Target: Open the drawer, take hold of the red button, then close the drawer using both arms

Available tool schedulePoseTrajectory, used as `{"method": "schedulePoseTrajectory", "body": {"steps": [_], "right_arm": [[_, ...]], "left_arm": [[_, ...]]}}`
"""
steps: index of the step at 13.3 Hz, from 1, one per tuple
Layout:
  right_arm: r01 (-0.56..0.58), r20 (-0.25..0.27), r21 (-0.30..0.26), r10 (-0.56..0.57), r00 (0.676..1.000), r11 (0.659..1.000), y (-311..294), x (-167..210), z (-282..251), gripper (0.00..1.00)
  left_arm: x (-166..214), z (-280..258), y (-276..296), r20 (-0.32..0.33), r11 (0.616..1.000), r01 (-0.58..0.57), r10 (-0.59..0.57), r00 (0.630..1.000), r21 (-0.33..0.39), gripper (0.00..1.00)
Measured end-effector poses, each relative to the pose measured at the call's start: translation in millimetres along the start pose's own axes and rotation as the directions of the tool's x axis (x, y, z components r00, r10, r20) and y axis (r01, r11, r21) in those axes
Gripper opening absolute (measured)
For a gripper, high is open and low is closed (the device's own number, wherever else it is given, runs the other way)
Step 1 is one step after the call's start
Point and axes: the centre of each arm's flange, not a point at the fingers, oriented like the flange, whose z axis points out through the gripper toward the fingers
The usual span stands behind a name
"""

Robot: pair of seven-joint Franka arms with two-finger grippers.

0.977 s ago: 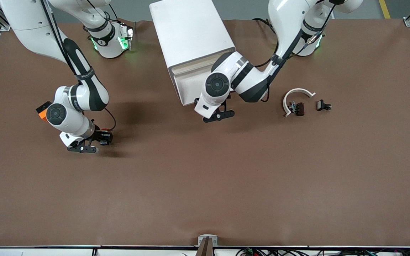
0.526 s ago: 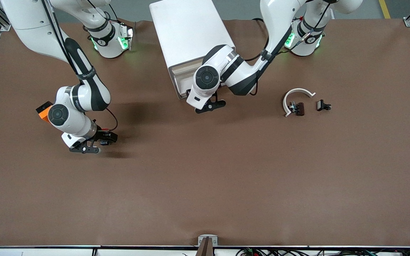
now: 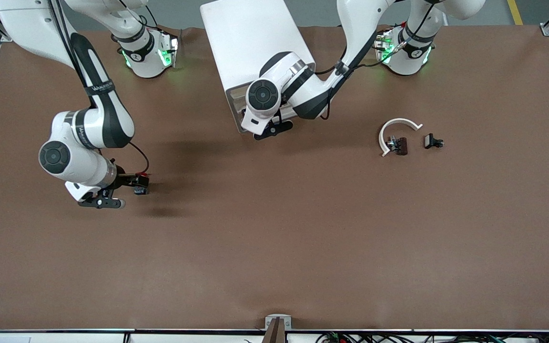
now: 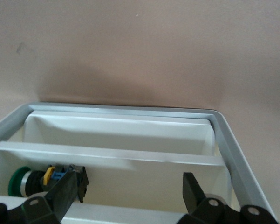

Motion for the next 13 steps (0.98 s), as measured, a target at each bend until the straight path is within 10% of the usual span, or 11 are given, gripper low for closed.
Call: {"method": "schedulePoseTrajectory", "body": {"steps": [5,13], "right_arm": [[0.013,0.089,-0.043,-0.009,0.996,0.999,5.5,-11.7,-93.6,1.0],[0.02,0.116,-0.034,-0.016,0.993,0.999,53.3,-52.0,-225.7,1.0]], "left_arm": [[25.6,-29.0,-1.9,-0.03,0.985,0.167,-0.169,0.985,-0.051,1.0],[171.5,-187.9,-90.1,-0.369,0.966,0.202,-0.248,0.896,-0.159,1.0]]}}
